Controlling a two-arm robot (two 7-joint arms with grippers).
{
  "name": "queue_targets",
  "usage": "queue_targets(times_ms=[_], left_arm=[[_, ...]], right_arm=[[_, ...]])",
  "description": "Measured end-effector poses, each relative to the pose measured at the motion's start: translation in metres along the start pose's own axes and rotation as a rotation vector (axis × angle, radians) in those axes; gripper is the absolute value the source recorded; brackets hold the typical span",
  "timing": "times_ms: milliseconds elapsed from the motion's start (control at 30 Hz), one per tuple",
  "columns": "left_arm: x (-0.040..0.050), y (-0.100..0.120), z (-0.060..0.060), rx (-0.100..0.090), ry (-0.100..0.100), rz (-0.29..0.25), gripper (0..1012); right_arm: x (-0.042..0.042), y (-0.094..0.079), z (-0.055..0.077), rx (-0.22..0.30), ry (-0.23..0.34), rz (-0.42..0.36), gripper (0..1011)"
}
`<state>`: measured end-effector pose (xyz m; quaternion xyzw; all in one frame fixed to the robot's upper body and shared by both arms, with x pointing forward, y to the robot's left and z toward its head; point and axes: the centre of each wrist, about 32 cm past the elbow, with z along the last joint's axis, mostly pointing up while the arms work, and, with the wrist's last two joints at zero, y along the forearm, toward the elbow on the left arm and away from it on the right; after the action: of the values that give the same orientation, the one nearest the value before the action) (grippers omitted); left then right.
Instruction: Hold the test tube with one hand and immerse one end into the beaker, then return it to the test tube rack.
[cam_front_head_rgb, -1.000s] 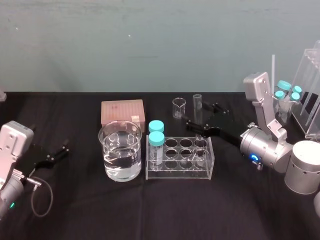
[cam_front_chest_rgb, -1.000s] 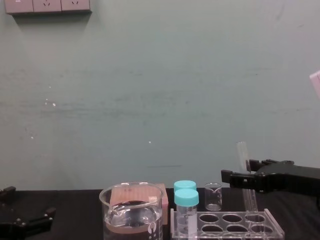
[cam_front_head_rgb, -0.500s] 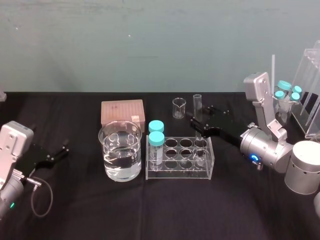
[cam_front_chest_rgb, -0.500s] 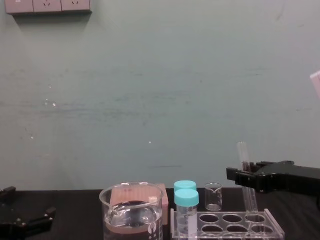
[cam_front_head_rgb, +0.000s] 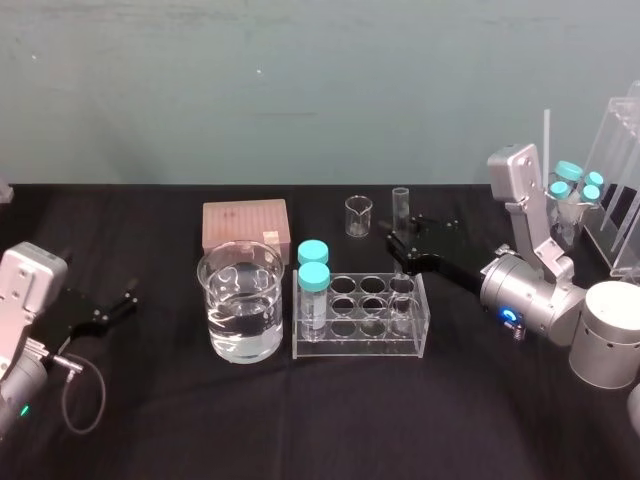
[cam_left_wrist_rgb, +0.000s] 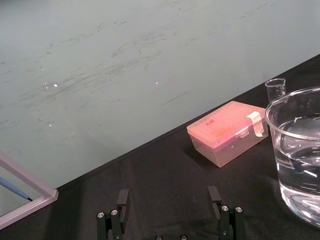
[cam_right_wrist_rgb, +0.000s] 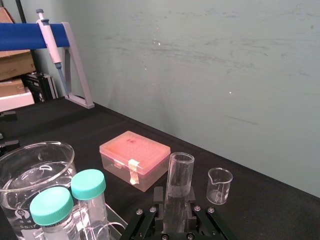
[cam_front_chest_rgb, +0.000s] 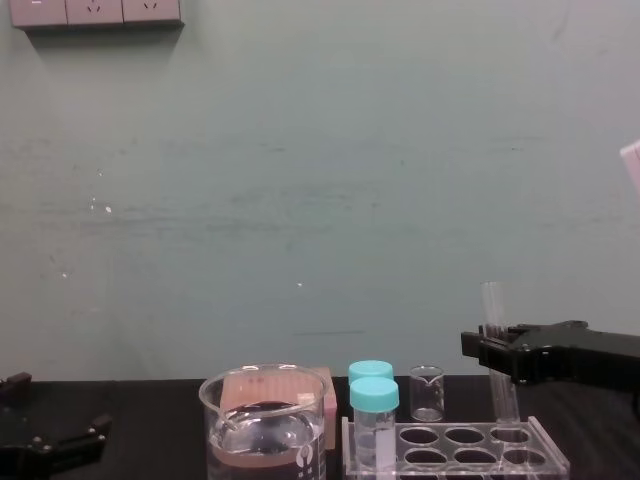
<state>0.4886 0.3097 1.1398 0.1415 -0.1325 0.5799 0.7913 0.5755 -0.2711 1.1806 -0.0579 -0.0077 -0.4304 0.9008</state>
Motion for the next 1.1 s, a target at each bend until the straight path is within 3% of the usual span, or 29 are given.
queue_targets(times_ms=[367, 1100], left_arm=[[0.0000, 0.0000, 0.0000, 0.000, 0.000, 0.000, 1000], [0.0000, 0.0000, 0.0000, 0.000, 0.000, 0.000, 1000]], right_arm=[[0.0000, 0.0000, -0.0001, 0.000, 0.000, 0.000, 242], [-0.0063, -0.0099, -0.0031, 0.126, -0.061, 0.042, 242]])
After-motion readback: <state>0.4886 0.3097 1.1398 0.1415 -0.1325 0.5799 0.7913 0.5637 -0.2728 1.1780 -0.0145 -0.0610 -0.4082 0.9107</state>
